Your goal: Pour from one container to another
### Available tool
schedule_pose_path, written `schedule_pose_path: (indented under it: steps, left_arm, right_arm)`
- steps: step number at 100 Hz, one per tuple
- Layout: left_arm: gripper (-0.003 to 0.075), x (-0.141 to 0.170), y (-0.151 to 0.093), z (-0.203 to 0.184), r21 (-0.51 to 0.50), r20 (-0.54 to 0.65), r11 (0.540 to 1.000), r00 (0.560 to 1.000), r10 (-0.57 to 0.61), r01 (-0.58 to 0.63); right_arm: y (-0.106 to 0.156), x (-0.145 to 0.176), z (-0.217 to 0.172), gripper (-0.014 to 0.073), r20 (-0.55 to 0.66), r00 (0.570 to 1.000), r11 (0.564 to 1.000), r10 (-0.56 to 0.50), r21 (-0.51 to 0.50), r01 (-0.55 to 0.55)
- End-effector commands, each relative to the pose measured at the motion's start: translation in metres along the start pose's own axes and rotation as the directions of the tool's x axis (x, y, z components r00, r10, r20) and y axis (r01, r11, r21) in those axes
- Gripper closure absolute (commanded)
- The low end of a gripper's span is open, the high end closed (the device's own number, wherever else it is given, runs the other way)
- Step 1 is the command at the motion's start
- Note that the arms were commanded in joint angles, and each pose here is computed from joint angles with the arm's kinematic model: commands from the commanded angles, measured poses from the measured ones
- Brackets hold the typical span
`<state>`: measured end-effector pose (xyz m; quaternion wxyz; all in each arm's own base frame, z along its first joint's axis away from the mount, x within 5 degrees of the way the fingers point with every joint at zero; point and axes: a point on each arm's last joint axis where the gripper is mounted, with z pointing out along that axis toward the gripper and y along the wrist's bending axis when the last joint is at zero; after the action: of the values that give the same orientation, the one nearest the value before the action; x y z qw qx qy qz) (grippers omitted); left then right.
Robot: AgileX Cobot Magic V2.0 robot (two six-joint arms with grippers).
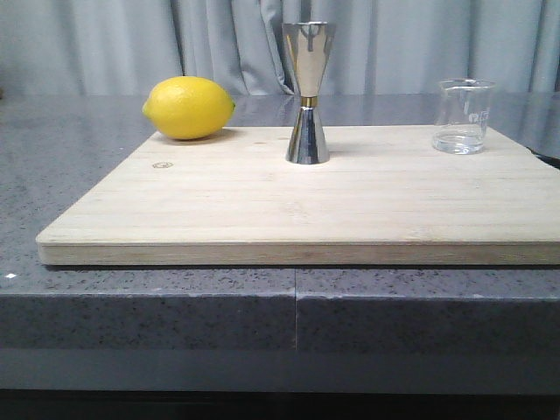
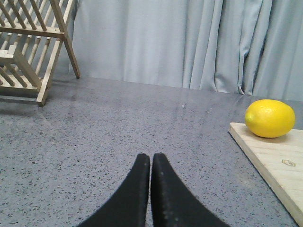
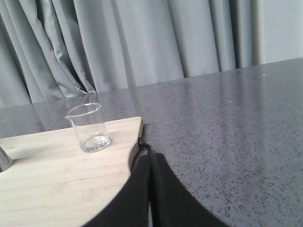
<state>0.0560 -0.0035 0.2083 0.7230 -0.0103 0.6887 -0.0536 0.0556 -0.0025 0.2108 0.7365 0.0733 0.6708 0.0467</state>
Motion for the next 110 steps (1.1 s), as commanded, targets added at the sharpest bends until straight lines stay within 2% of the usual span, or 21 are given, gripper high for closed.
schedule_pose_path:
  steps: [1, 13, 28, 45, 110]
  left_arm:
    - [0.0741, -0.0016, 0.0013, -0.0014, -0.009, 0.08, 1.0, 0.997, -0.009, 0.01]
    - [0.0741, -0.0016, 0.0013, -0.0014, -0.009, 0.08, 1.0, 0.997, -0.009, 0.01]
    - [0.0741, -0.0016, 0.0013, -0.0014, -0.009, 0.08, 1.0, 0.997, -0.009, 0.01]
    - [0.0741, -0.0016, 0.0013, -0.0014, -0.009, 0.08, 1.0, 0.997, -0.009, 0.01]
    - [0.0741, -0.0016, 0.0013, -0.0014, -0.009, 0.08, 1.0, 0.997, -0.009, 0.01]
  right_arm:
    - [-0.0001, 0.0019, -0.0011, 0.0662, 0.061, 0.997, 0.998, -0.053, -0.01, 0.054]
    - [0.0011, 0.0001, -0.0013, 0.0662, 0.083, 0.983, 0.986, -0.162, -0.014, 0.164]
    - [0.0026, -0.0047, -0.0018, 0.0662, 0.136, 0.983, 0.992, -0.12, -0.027, 0.125]
    - [0.0026, -0.0046, -0.0018, 0.0662, 0.134, 0.987, 0.995, -0.091, -0.031, 0.096]
    - [0.0023, -0.0036, -0.0017, 0.0662, 0.124, 0.988, 0.995, -0.094, -0.029, 0.099]
